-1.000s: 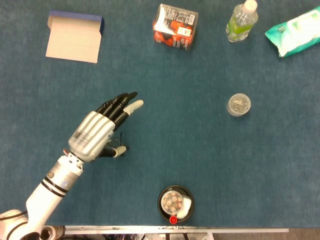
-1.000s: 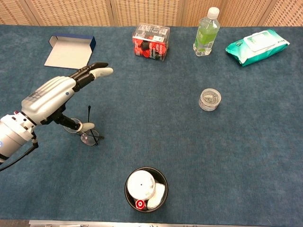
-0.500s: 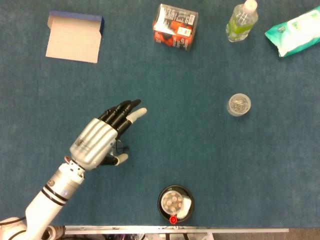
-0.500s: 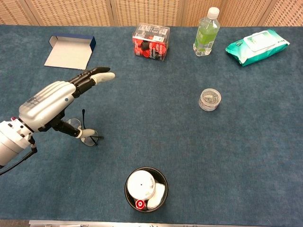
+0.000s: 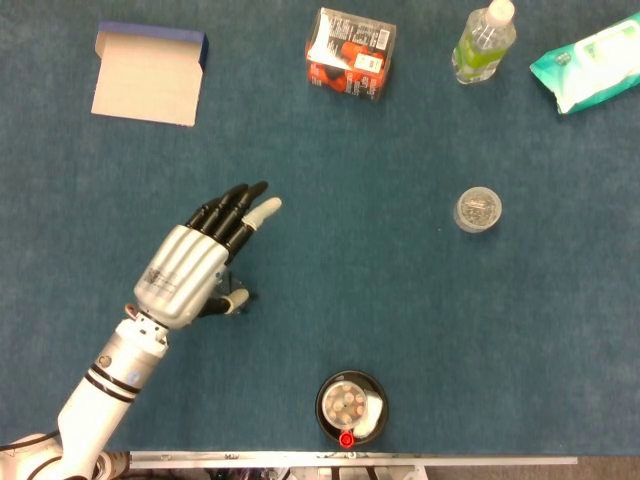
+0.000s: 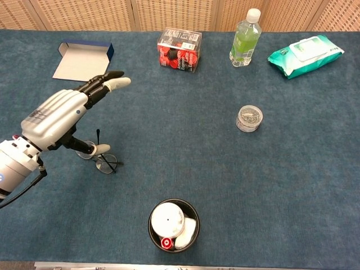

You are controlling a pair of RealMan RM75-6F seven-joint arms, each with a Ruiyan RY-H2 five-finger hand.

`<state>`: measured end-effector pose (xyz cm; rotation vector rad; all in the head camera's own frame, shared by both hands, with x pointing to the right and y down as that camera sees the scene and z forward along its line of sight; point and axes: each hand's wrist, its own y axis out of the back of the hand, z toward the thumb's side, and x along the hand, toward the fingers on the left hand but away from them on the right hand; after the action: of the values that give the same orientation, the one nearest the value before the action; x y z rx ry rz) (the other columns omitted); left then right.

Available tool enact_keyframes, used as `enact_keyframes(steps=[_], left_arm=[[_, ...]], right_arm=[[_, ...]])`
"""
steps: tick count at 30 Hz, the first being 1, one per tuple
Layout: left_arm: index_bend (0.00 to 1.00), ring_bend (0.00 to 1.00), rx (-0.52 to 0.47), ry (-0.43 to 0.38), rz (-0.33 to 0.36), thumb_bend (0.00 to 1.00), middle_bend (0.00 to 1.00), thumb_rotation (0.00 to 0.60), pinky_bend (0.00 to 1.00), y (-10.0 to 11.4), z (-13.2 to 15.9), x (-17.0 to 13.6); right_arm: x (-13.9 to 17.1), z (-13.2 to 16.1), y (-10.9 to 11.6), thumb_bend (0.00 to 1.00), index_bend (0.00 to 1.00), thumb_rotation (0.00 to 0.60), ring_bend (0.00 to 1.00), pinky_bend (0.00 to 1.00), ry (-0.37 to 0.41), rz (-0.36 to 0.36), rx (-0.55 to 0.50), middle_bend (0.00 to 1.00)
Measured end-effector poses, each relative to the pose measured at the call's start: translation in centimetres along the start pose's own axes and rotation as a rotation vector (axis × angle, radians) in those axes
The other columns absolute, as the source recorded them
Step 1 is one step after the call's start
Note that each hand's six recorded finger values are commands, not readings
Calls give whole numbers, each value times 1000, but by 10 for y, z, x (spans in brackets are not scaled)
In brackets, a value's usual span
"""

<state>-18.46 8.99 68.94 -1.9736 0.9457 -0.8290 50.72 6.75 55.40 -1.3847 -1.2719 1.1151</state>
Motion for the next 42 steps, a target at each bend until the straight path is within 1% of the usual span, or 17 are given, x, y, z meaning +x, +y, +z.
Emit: enact_keyframes(steps=[14, 26, 32, 35, 42], left_arm=[[0, 0, 39, 43, 19, 24, 0, 600, 149, -3, -21, 3], [0, 0, 64, 95, 21, 24, 0, 600, 150, -13, -44, 11], [0, 0, 53, 113, 15, 24, 0, 600, 150, -19, -56, 14], [0, 0, 57, 110, 14, 24, 0, 600, 150, -22, -60, 15], [0, 0, 108, 72, 30, 24, 0, 600, 150, -27, -72, 16]], right_arm=[[-1, 0, -2, 174, 464, 600, 262, 234, -1, 4, 3, 367], [-1, -1, -1, 175, 464, 600, 262, 234, -4, 1, 1, 367], [-1, -1, -2, 174, 464, 600, 262, 234, -4, 5, 4, 367], [-1, -1, -2, 174, 464, 600, 262, 234, -4, 6, 6, 367], [-1, 0, -3, 174, 464, 600, 262, 234, -3, 9, 8, 367]])
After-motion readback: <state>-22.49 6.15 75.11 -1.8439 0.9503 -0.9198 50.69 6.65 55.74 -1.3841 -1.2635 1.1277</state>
